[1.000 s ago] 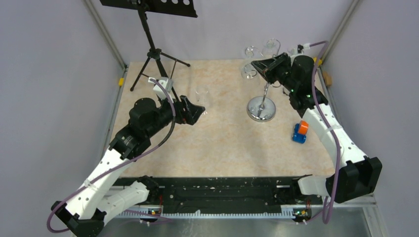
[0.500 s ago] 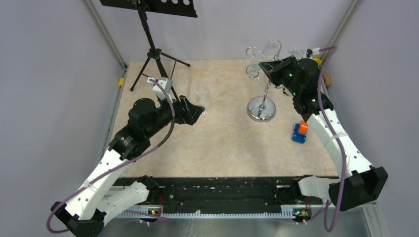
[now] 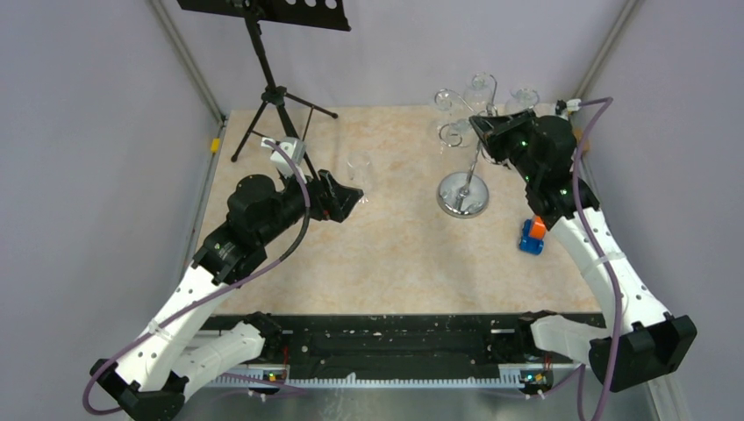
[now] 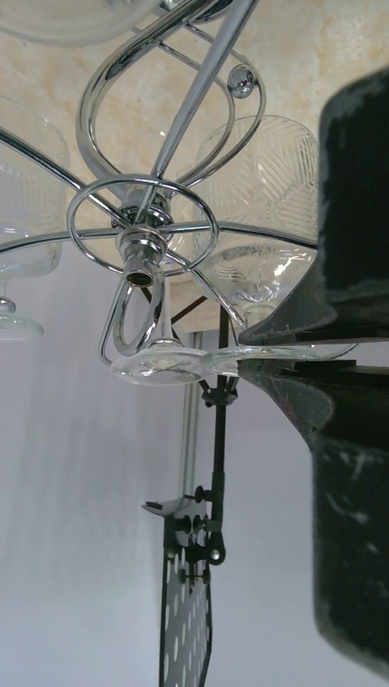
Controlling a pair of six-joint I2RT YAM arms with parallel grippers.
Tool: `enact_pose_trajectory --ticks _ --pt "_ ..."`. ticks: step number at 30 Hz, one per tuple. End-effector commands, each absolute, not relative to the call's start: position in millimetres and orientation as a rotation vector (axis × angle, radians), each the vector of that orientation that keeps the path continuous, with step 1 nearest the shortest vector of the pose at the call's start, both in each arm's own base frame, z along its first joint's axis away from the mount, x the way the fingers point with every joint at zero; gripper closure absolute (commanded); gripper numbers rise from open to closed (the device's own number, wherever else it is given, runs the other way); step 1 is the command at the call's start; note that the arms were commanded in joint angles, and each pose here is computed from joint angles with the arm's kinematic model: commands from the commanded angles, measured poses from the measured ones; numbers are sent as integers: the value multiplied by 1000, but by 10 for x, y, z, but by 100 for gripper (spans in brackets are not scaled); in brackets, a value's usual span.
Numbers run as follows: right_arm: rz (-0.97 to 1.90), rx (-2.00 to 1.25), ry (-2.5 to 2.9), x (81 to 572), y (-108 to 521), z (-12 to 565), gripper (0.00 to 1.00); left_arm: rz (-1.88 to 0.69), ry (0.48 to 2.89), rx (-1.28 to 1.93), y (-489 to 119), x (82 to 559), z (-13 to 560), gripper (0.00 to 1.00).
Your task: Take the wine glass off the wine glass rack
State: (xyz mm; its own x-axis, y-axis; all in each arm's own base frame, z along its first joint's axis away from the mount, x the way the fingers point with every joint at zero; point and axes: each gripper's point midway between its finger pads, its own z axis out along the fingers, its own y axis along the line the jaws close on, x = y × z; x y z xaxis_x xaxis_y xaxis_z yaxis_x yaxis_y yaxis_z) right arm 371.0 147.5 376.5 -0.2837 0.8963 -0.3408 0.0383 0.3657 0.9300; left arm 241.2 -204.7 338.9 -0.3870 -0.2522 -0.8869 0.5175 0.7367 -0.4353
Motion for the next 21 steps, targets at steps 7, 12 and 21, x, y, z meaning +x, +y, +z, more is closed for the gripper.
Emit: enact_pose_trajectory --ticks 7,12,21 --pt "1284 885 1408 3431 1422 4365 100 -858 1698 203 -2038 2413 3649 4" --pt "1336 919 1403 3463 1466 4388 100 -860 1699 202 -2051 2427 3641 4" --pt "1451 1033 1398 3499 1537 4300 100 -854 1696 202 -2045 2436 3644 4"
